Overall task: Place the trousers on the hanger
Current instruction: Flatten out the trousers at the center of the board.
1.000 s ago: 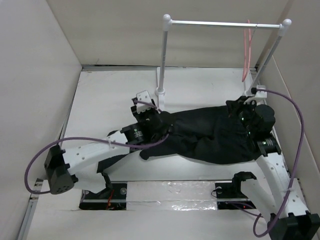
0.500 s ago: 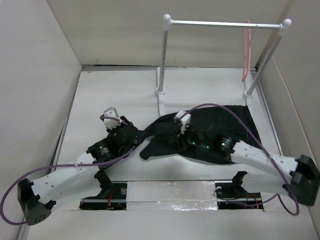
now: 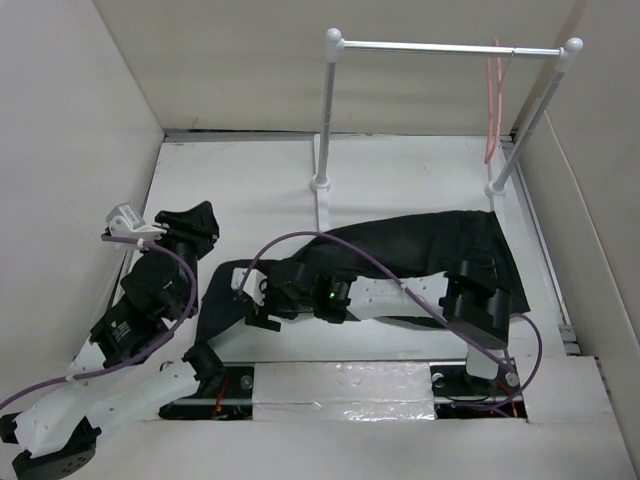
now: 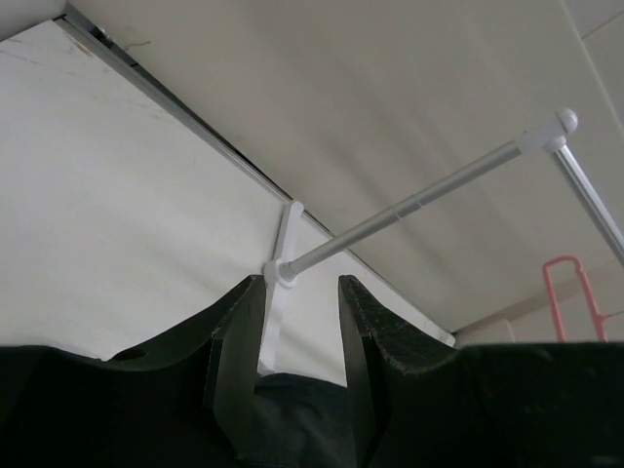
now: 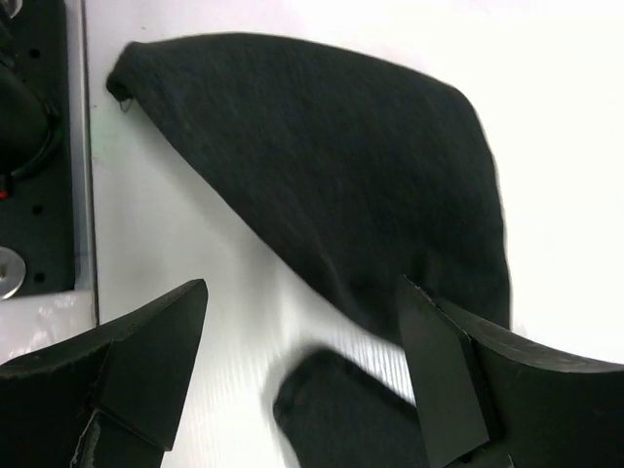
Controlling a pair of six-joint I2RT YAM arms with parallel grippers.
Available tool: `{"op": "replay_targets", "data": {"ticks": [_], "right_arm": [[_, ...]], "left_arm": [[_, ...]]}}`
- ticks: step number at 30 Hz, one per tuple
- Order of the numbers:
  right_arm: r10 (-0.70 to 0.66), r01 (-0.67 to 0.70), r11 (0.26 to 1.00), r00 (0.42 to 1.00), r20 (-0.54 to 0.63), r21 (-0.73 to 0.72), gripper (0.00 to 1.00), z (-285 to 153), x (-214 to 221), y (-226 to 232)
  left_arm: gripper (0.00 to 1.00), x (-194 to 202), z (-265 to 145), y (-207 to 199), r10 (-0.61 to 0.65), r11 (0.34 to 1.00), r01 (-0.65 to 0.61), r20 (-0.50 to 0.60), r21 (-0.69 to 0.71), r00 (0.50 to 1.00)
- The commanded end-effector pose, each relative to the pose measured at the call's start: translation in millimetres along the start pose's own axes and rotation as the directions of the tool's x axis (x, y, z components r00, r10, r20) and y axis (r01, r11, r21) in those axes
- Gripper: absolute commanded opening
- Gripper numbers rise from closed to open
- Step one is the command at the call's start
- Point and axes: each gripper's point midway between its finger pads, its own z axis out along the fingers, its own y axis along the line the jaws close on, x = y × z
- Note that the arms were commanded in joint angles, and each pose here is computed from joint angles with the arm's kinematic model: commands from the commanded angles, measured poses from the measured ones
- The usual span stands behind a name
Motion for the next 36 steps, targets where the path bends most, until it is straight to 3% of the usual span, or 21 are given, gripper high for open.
{"op": "replay_targets", "data": {"ticks": [1,7,17,22,23,25,26,27,31,36], "right_arm": [[-0.084,0.079,0.995,0.994,0.066,0.065,0.84,14.2,-27.8,-16.3],[-0.132,0.133,0.991,0.991,-0.021,0.026,0.81,41.7,-15.3,-15.7],[-0.159,0.161,0.987,0.985,-0.061,0.026,0.72,64.0,-8.6,-15.2],[-0.172,0.173,0.985,0.983,-0.059,0.023,0.51,69.4,-11.2,-16.1],[-0.173,0.174,0.985,0.984,-0.052,0.005,0.36,70.6,-11.3,-12.6],[-0.167,0.166,0.986,0.984,-0.067,-0.012,0.21,69.8,-7.5,-14.7],[-0.166,0.165,0.986,0.984,-0.061,-0.014,0.07,69.5,-9.8,-14.5],[-0.158,0.158,0.987,0.986,-0.056,-0.002,0.03,68.4,-11.4,-21.9],[-0.114,0.112,0.992,0.993,0.030,0.063,0.00,60.7,-39.6,-55.0],[-0.040,0.017,0.981,0.992,0.117,0.193,0.00,47.1,-73.0,-141.7]], "left_arm": [[0.33,9.4,2.6,9.8,0.062,0.998,-0.062,0.001,-0.018,0.998],[0.33,12.9,1.2,14.8,0.047,0.999,-0.047,0.006,-0.006,0.999],[0.33,11.7,-0.3,20.2,0.024,1.000,-0.024,0.022,-0.005,0.999],[0.33,19.2,0.8,24.6,0.025,1.000,-0.025,0.019,-0.008,1.000],[0.33,20.0,1.5,26.1,0.033,0.999,-0.032,0.021,-0.017,0.999],[0.33,24.4,2.7,27.7,0.041,0.999,-0.041,0.011,-0.030,0.999],[0.33,26.5,3.4,28.7,0.044,0.999,-0.043,0.012,-0.031,0.999],[0.33,27.9,4.6,28.0,0.044,0.999,-0.044,0.015,-0.031,0.999],[0.33,29.7,8.0,25.3,0.063,0.997,-0.062,0.017,-0.043,0.998],[0.33,36.0,13.5,26.0,0.088,0.994,-0.087,0.023,-0.067,0.996]]}}
